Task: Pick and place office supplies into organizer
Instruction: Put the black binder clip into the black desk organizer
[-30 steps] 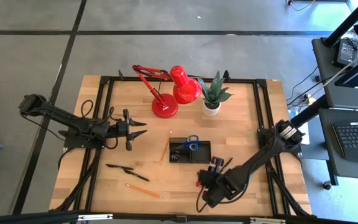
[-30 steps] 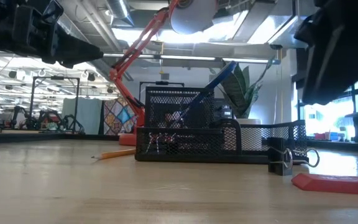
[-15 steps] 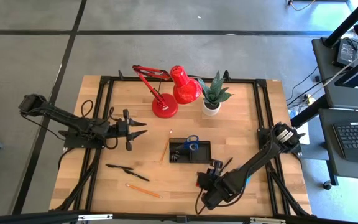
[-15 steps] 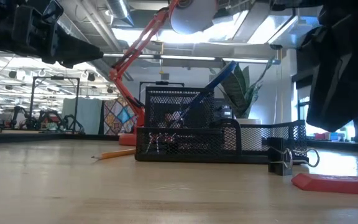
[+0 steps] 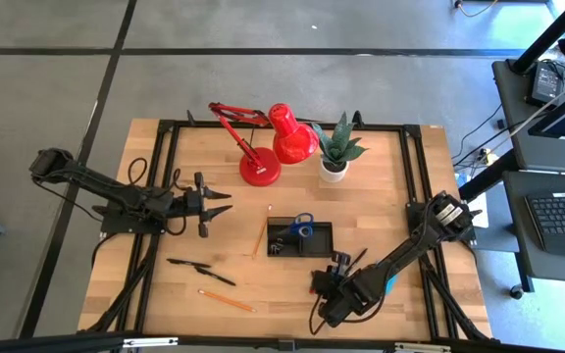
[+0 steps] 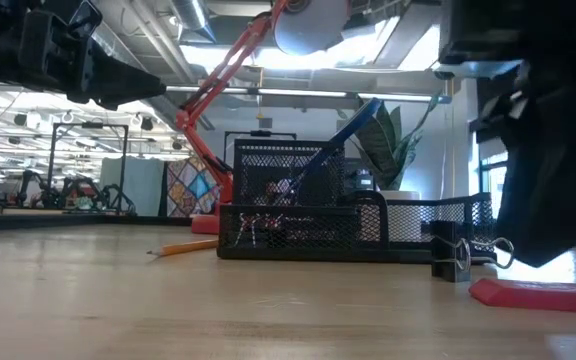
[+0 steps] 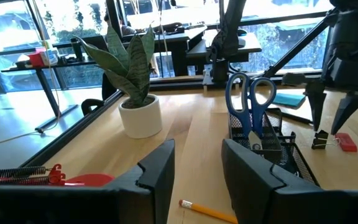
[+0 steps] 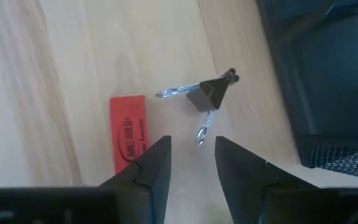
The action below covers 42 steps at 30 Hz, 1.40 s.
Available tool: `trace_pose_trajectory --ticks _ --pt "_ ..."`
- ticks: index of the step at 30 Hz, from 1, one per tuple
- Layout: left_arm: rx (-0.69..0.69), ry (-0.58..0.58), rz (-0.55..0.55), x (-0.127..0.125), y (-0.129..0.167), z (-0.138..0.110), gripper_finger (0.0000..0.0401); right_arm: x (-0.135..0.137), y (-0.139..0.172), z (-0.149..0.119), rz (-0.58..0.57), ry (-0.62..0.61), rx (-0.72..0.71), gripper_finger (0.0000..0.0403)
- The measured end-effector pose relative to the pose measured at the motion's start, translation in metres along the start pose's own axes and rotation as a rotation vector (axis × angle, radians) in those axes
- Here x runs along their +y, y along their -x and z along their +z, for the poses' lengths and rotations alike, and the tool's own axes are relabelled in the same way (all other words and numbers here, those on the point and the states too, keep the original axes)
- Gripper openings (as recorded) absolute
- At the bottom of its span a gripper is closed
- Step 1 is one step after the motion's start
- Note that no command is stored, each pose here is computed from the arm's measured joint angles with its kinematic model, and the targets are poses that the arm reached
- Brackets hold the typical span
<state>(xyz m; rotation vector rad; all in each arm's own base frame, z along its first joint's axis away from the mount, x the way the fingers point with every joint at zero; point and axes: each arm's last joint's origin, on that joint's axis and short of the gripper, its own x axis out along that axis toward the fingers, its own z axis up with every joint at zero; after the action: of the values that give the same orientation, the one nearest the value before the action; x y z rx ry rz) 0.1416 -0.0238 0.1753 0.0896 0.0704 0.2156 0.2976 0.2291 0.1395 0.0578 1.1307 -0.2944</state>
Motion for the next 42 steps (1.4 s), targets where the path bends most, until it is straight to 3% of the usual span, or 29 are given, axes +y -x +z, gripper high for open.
trace_pose_trajectory --ticks 15,27,36,42 --pt "0.002 -0.001 0.0 0.0 0.0 0.0 0.0127 -0.01 -0.009 0.003 -0.023 -0.02 0.012 0.012" --pt "0.002 -0.001 0.0 0.0 0.0 0.0 0.0127 -0.01 -0.009 0.003 -0.023 -0.013 0.013 0.001" --pt "0.002 -0.001 0.0 0.0 0.0 0.0 0.0127 -0.01 -0.008 0.004 -0.024 0.001 0.014 0.0006" --pt "0.002 -0.001 -0.001 0.0 0.0 0.0 0.0127 -0.014 0.001 0.027 -0.031 0.032 0.006 0.0004"
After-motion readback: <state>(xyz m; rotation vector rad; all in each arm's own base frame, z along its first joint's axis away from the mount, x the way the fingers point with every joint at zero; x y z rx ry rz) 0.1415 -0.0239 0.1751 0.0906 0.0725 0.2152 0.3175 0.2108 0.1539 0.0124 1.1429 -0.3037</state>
